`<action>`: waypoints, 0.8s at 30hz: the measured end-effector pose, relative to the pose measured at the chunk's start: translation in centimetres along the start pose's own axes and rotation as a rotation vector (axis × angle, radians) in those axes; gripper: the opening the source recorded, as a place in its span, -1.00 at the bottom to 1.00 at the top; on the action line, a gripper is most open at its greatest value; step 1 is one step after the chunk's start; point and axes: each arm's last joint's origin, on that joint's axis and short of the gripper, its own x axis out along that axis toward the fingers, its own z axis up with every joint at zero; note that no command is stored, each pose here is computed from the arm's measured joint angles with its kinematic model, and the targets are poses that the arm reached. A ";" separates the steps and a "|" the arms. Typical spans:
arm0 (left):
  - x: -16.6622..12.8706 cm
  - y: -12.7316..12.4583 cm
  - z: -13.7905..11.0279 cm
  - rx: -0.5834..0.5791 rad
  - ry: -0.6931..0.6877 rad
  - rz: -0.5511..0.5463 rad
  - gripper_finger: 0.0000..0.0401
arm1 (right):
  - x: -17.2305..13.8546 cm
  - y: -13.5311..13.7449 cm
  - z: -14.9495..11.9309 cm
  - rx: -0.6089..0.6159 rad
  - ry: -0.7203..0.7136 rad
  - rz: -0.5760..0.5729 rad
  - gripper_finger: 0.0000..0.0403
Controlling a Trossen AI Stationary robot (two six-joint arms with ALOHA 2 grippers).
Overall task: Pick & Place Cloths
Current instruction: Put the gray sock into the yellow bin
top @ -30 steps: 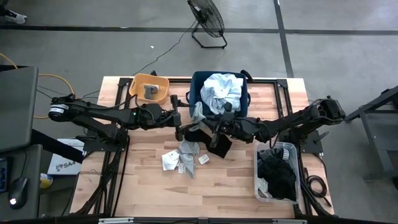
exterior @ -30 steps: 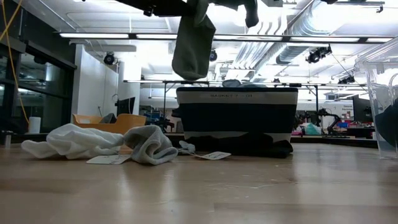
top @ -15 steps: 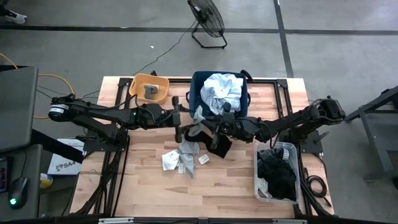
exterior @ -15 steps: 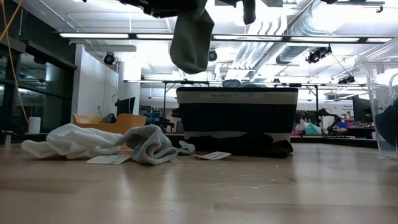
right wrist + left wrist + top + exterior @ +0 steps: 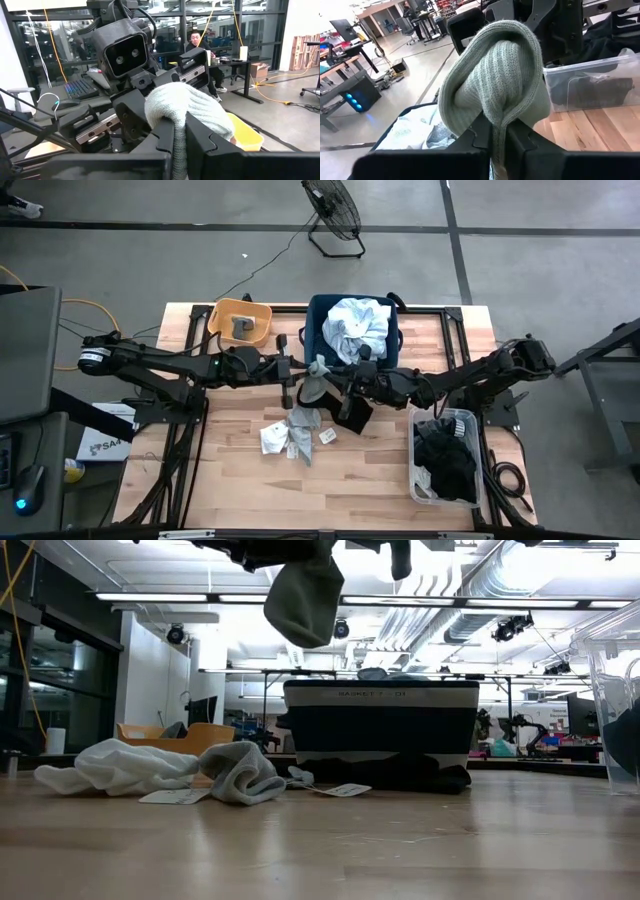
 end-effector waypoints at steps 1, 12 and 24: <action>0.0 0.0 0.0 -0.003 0.000 0.000 -0.90 | 0.0 0.0 0.0 0.000 0.000 -0.002 -0.94; 0.0 0.1 -0.1 0.000 0.018 0.038 -0.95 | 0.0 0.0 0.0 0.006 0.001 0.002 -0.38; -3.2 2.0 0.0 0.112 0.220 0.364 -0.95 | 0.0 -0.3 -0.2 0.018 0.012 -0.116 0.40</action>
